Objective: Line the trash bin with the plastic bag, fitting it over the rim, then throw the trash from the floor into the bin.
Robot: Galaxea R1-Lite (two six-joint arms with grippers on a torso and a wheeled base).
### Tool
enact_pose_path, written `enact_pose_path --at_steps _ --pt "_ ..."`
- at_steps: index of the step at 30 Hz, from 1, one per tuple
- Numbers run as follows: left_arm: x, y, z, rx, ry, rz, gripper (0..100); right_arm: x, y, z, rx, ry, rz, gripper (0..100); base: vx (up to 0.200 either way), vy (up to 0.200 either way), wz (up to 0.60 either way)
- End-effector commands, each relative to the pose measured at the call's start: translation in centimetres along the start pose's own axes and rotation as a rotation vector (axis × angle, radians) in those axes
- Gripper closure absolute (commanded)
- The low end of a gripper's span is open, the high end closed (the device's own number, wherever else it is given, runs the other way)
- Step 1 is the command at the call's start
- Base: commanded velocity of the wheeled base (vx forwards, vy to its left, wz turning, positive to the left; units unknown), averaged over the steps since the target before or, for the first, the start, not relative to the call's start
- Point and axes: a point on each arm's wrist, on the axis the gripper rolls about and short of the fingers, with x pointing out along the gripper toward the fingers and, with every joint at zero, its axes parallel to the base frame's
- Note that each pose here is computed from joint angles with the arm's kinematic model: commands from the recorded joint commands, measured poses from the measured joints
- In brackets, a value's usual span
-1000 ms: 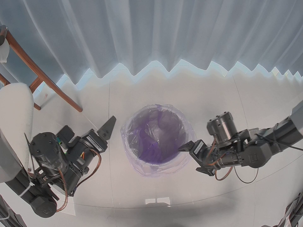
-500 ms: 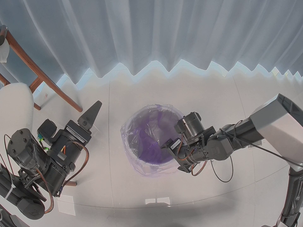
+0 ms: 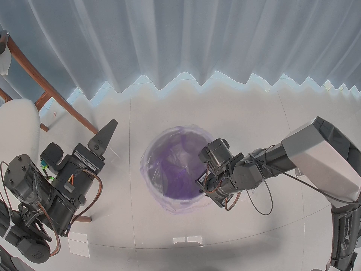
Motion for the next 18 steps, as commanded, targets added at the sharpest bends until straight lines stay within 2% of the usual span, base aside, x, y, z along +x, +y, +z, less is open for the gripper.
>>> enact_pose_path --at_steps 1,3,4,5,6,8,9,10,12,13,14,15,17,18 --pt "-0.1 0.0 0.1 0.000 -0.003 -0.002 0 -0.1 -0.8 0.8 -0.084 0.003 -0.051 100 0.000 0.000 0.00" --pt "-0.1 0.0 0.1 0.000 -0.002 -0.001 0 -0.7 -1.2 1.7 -0.145 0.003 -0.080 100 0.000 0.000 0.00" --pt "-0.1 0.0 0.1 0.000 -0.002 -0.001 0 -0.7 -1.2 1.7 -0.145 0.003 -0.080 100 0.000 0.000 0.00" --pt "-0.3 0.2 0.2 0.003 -0.003 0.007 0 -1.6 -1.5 2.5 -0.219 0.007 -0.107 100 0.000 0.000 0.00" --pt "-0.3 0.1 0.2 0.002 -0.004 0.006 0 -1.7 -1.5 2.6 -0.229 0.008 -0.110 100 0.000 0.000 0.00" --pt "-0.3 0.2 0.2 0.003 -0.004 0.008 0 -2.2 -2.1 3.5 -0.323 0.015 -0.137 100 0.000 0.000 0.00" --pt "-0.3 0.2 0.2 0.003 -0.004 0.008 0 -2.2 -2.3 3.6 -0.336 0.017 -0.141 100 0.000 0.000 0.00" --pt "-0.3 0.2 0.2 0.003 -0.004 0.008 0 -2.2 -2.7 4.4 -0.418 0.017 -0.150 100 0.000 0.000 0.00" --pt "-0.3 0.2 0.2 0.003 -0.003 0.006 0 -2.4 -2.7 5.3 -0.512 0.009 -0.144 100 0.000 0.000 0.00" --pt "-0.3 0.2 0.2 0.003 -0.003 0.006 0 -2.4 -2.8 5.6 -0.555 0.008 -0.145 100 0.000 0.000 0.00" --pt "-0.3 0.2 0.2 0.003 -0.003 0.006 0 -2.4 -2.8 5.6 -0.555 0.008 -0.145 100 0.000 0.000 0.00" --pt "-0.3 0.2 0.2 0.005 -0.002 0.007 0 -2.5 -3.0 6.3 -0.652 0.007 -0.148 100 0.000 0.000 0.00" --pt "-0.3 0.2 0.2 0.005 -0.002 0.007 0 -2.5 -3.0 6.4 -0.680 0.008 -0.147 100 0.000 0.000 0.00" --pt "-0.3 0.2 0.2 0.006 -0.003 0.006 0 -2.7 -3.1 7.0 -0.782 0.009 -0.142 100 0.000 0.000 0.00"
